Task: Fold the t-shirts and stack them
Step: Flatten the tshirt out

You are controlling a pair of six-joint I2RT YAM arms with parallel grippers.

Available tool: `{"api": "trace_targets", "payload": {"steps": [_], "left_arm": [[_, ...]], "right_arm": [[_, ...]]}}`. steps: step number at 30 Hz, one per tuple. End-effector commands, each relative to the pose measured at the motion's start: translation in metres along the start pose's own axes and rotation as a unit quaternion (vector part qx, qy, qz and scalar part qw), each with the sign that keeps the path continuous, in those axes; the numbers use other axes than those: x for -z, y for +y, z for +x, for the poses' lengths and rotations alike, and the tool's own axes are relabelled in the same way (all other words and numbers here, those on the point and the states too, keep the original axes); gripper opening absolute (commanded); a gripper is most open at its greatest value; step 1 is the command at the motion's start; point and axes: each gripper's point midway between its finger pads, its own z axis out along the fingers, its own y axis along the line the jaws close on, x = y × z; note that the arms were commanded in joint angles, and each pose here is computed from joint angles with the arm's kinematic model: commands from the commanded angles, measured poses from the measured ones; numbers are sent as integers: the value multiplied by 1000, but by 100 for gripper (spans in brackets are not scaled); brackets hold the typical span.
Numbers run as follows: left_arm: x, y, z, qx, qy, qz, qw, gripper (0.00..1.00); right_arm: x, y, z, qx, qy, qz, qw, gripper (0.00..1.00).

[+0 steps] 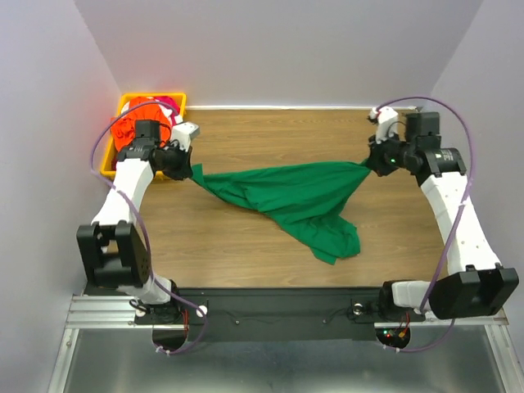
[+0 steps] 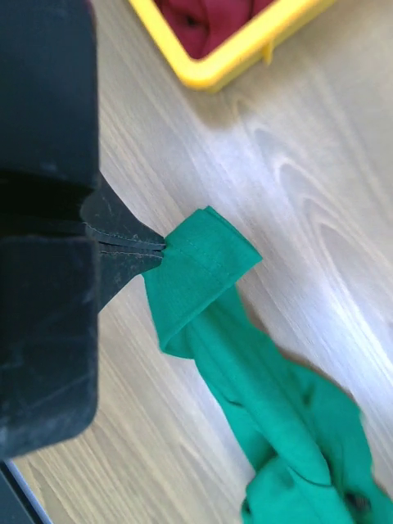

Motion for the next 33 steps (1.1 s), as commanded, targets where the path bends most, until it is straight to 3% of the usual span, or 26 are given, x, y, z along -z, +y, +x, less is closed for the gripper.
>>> {"api": "trace_targets", "payload": {"steps": [1, 7, 13, 17, 21, 25, 26, 28, 29, 33], "left_arm": [[45, -19, -31, -70, -77, -6, 995, 0], [97, -40, -54, -146, -137, -36, 979, 0], [156, -47, -91, -196, -199, -90, 956, 0], [174, -55, -104, -228, -203, -83, 949, 0], [167, -89, -99, -297, -182, -17, 937, 0], [122, -133, -50, -362, -105, 64, 924, 0], [117, -150, -38, -389, -102, 83, 912, 1], [87, -157, 10, -407, -50, 110, 905, 3], [80, -170, 22, -430, -47, 125, 893, 4], [40, -183, 83, -448, 21, 166, 878, 7]], "right_arm": [[29, -57, 10, -28, -7, 78, 997, 1], [49, -118, 18, -101, -21, 127, 986, 1], [49, -101, -20, -127, -80, 43, 988, 1], [59, -96, -46, -131, -113, 19, 985, 1], [62, -106, -38, -118, -100, 57, 986, 1], [58, -114, -19, -117, -76, 84, 987, 1], [55, -112, -12, -116, -68, 82, 988, 1], [44, -105, 14, -114, -37, 69, 990, 1], [44, -102, 23, -108, -26, 72, 991, 1], [31, -91, 72, -105, 35, 64, 992, 1]]}}
